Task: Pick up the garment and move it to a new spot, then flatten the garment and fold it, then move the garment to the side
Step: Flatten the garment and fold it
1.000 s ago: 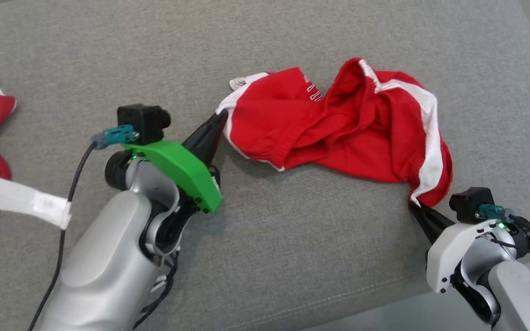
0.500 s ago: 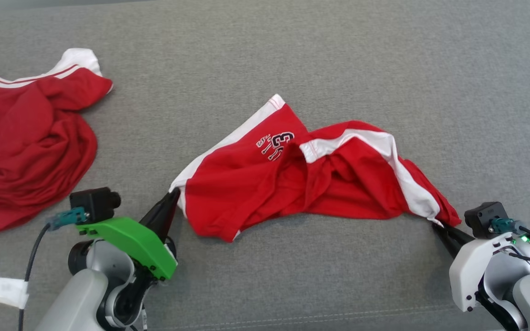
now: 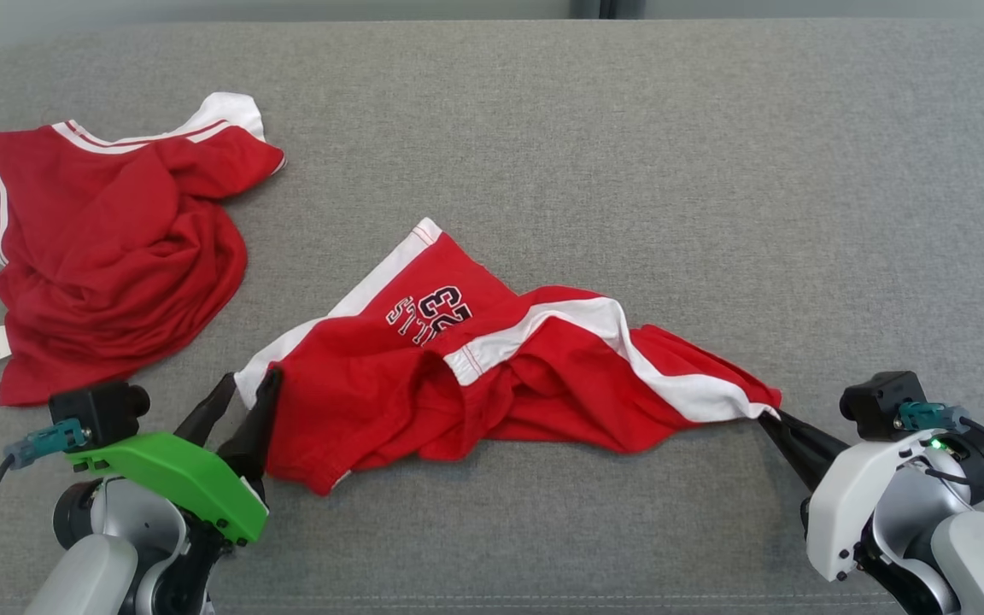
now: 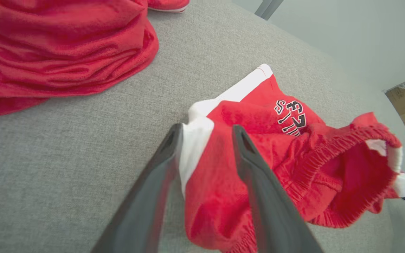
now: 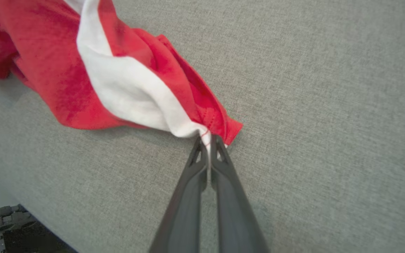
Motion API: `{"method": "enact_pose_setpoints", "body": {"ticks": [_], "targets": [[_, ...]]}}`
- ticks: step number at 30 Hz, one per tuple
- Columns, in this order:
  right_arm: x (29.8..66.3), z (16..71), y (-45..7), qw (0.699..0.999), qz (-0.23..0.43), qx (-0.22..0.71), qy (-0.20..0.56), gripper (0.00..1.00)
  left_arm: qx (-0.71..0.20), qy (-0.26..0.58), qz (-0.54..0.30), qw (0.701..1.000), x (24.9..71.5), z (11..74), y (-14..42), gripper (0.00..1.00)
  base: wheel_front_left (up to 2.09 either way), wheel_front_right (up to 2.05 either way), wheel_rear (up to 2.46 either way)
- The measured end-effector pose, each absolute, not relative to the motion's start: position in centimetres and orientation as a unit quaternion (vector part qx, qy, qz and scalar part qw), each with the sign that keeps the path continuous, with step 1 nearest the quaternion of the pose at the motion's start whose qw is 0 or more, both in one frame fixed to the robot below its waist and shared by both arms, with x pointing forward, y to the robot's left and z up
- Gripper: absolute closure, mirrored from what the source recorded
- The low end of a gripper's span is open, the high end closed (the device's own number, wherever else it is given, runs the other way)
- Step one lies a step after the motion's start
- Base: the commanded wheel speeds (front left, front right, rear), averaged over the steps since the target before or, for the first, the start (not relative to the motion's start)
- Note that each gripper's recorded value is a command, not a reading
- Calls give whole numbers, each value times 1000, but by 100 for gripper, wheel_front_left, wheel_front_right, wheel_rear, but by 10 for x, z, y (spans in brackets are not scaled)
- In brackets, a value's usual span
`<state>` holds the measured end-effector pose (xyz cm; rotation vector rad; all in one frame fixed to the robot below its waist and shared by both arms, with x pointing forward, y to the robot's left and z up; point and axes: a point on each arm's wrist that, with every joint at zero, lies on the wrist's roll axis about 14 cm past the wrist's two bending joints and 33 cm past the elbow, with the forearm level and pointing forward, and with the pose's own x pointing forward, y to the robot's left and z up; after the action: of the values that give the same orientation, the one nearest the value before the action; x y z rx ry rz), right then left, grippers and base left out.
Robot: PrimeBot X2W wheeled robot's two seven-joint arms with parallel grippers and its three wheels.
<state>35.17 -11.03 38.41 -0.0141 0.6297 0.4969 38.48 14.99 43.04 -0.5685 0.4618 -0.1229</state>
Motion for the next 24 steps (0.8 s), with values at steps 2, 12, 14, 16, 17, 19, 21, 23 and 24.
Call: {"method": "enact_pose_setpoints", "body": {"ticks": [2,12,14,16,17,19,21,23,24], "targets": [[350,384,-112,920,239,-5,309,100,-279,220,-68,932,387,435,145,0,0,0,0],[346,388,-127,922,231,-26,309,0,-267,186,-96,941,390,459,137,0,0,0,0],[347,389,-129,924,230,-33,303,0,-280,175,-109,938,390,470,130,0,0,0,0],[348,391,-132,926,228,-38,298,0,-292,164,-122,934,390,480,121,0,0,0,0],[349,392,-133,927,226,-37,296,0,-299,163,-130,931,389,484,116,0,0,0,0],[348,393,-135,930,220,-35,292,0,-311,166,-145,924,384,488,104,0,0,0,0],[348,395,-137,934,214,-31,285,0,-317,177,-160,918,377,487,94,0,0,0,0],[348,400,-135,939,209,-21,273,0,-321,184,-168,914,370,487,88,0,0,0,0],[346,400,-133,939,210,-15,272,0,-323,187,-170,912,368,486,87,0,0,0,0]]}}
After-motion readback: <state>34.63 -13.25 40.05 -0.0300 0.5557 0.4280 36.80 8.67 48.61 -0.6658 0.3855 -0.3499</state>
